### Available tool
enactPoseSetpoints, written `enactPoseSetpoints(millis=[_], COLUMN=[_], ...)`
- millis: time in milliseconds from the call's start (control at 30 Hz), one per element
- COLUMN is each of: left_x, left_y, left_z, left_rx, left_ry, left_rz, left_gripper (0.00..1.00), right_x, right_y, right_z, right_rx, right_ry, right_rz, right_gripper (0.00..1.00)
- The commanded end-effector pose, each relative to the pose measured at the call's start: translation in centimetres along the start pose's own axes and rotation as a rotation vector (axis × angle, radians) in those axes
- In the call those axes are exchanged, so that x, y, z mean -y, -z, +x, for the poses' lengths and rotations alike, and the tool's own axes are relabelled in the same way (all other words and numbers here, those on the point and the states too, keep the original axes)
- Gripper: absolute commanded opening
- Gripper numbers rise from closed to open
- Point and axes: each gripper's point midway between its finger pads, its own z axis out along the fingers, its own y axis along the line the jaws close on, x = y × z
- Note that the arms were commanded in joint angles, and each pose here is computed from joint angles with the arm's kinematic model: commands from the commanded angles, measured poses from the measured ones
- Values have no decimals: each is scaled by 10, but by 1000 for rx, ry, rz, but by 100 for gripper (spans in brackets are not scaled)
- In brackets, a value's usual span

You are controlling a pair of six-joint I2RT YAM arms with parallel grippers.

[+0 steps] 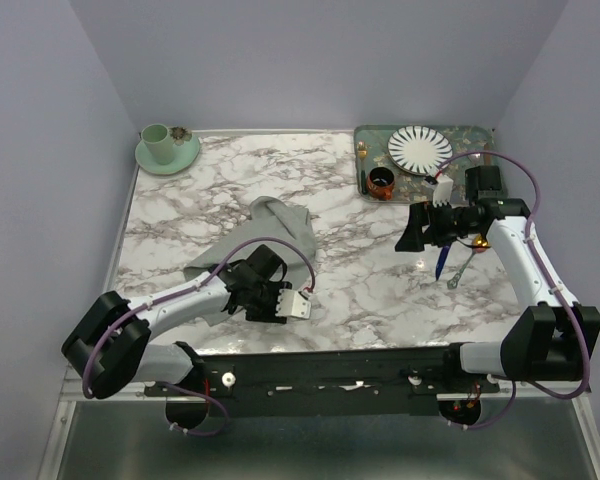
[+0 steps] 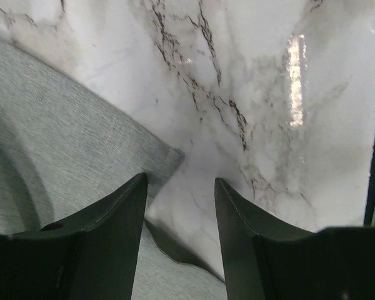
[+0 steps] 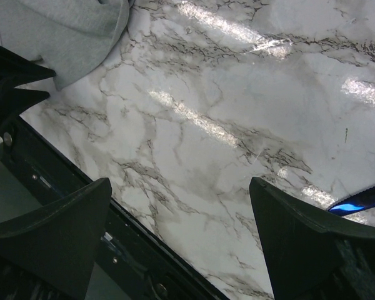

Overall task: Fold the napkin into a case and place the utensils inside
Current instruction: Move the crumpled napkin to the corner of the board, then pick up the crumpled napkin from the center of the board.

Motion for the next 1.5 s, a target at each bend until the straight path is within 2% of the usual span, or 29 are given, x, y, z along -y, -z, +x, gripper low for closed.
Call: enactPoseSetpoints(millis=[0, 133, 267, 400, 433, 567, 667, 733, 800, 867, 900, 967, 1067, 1100, 1200, 1233, 1300, 1333, 1400, 1433, 1467], left_x=[-26, -24, -18, -6, -7, -28, -50, -61, -50, -28, -27, -19, -39, -63, -89, -114, -120, -126, -129, -125, -127], left_y=[-11, -20, -22, -26, -27, -25, 4, 34, 64, 83, 103, 127, 164, 177, 200, 215, 227, 228, 224, 209, 216], left_z=[-13, -9, -7, -4, -4, -18, -75, -129, -191, -232, -252, -266, -250, -232, -179, -140, -97, -59, -12, 20, 59], left_rx=[20, -3, 0, -19, -25, -45, 66, 173, 278, 351, 404, 481, 564, 589, 603, 581, 546, 511, 429, 358, 321], left_ry=[-98, -113, -132, -131, -124, -14, -21, -47, -152, -220, -225, -168, -36, 48, 207, 314, 404, 505, 616, 703, 812], left_rz=[-51, -11, 19, 96, 103, 59, 29, -9, -27, -11, -15, 21, -29, -77, -181, -282, -351, -397, -471, -493, -571], left_gripper=[55, 45, 40, 31, 21, 0, 0, 0, 0, 0, 0, 0, 0, 0, 0, 0, 0, 0, 0, 0, 0], right_x=[-4, -3, -3, -2, -2, 1, 3, 6, 13, 15, 14, 12, 8, 8, 7, 7, 6, 5, 2, 1, 1], right_y=[0, -1, -1, -2, -2, -1, 2, 3, 4, 7, 8, 9, 14, 14, 14, 13, 10, 8, 1, -2, -4], right_z=[1, -1, -2, -1, -2, -5, -12, -16, -24, -36, -40, -45, -52, -51, -48, -44, -42, -42, -40, -40, -42], right_rx=[3, -2, -2, -6, -4, 3, 15, 14, 17, 33, 39, 44, 57, 57, 52, 46, 44, 42, 34, 28, 28], right_ry=[3, 0, 2, -2, 0, 7, 26, 38, 50, 61, 66, 62, 71, 74, 84, 83, 84, 81, 73, 74, 70], right_rz=[-19, -17, -19, -20, -19, 1, 17, 31, 60, 71, 70, 60, 51, 51, 49, 45, 27, 18, -18, -25, -33], right_gripper=[100, 100, 100, 100, 100, 100, 100, 100, 100, 100, 100, 100, 100, 100, 100, 100, 100, 100, 100, 100, 100])
